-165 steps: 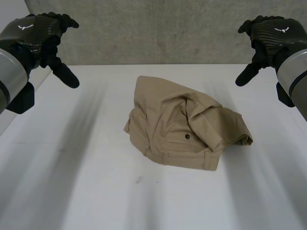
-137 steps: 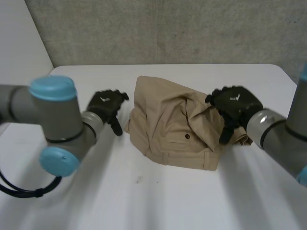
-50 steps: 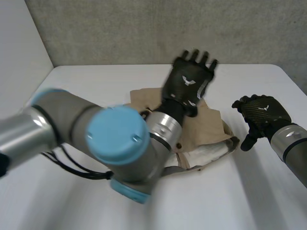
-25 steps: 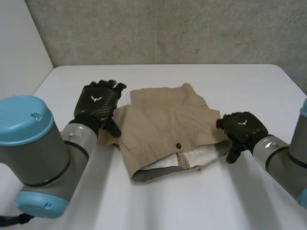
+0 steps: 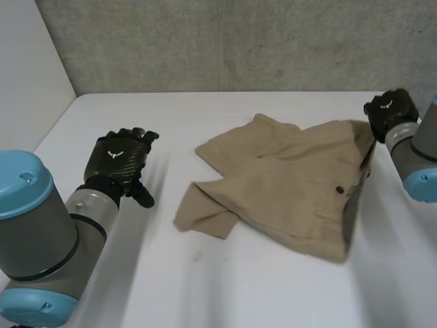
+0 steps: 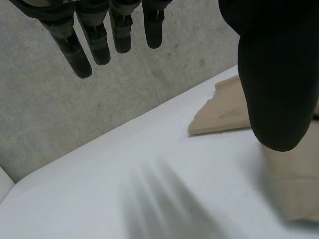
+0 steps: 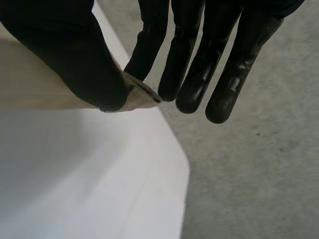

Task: Fold the shorts.

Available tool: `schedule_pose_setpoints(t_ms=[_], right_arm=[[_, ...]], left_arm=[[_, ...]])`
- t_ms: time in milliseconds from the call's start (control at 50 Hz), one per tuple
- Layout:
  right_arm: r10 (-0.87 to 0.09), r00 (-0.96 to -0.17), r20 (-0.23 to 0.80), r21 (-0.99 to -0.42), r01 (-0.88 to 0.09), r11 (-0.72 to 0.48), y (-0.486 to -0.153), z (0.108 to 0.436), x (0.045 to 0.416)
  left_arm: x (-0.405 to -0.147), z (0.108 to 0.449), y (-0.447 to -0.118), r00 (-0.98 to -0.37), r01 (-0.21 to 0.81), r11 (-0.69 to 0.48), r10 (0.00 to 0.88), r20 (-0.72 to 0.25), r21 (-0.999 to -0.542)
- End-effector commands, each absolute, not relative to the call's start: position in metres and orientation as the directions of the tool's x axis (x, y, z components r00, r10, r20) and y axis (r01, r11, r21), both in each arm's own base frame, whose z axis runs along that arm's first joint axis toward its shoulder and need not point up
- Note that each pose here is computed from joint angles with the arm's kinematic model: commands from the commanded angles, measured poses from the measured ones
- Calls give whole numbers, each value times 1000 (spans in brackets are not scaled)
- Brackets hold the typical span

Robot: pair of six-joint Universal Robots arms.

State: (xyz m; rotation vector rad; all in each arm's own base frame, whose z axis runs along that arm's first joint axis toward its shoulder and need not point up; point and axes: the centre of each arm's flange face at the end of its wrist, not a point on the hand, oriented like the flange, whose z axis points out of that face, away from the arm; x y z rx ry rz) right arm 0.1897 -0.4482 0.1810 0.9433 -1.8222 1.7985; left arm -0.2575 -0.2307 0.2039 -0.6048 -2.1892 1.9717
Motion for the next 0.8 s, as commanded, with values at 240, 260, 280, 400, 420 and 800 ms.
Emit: schedule_pose_setpoints(t_ms=[240, 260, 280, 400, 420, 800], right_arm=[[-282, -783, 554, -800, -594, 77, -346, 218, 192], [-303, -783, 543, -801, -591, 92, -337, 214, 192], [-350, -777, 523, -797, -592, 125, -320, 206, 194], [-503, -747, 435, -787, -587, 191, -263, 187, 203], [-534, -748, 394, -787, -574, 224, -251, 176, 204], [-556, -774, 301, -830, -500, 247, -238, 128, 207]], left_arm=[[-267, 201, -222, -897, 208, 75, 412, -160, -975], [-268, 200, -222, -896, 210, 77, 415, -160, -975], [-269, 199, -222, -895, 210, 77, 416, -160, -975], [-285, 183, -228, -871, 227, 98, 465, -157, -969], [-293, 178, -228, -852, 233, 99, 500, -154, -967], [-323, 128, -250, -791, 294, 192, 599, -125, -936]])
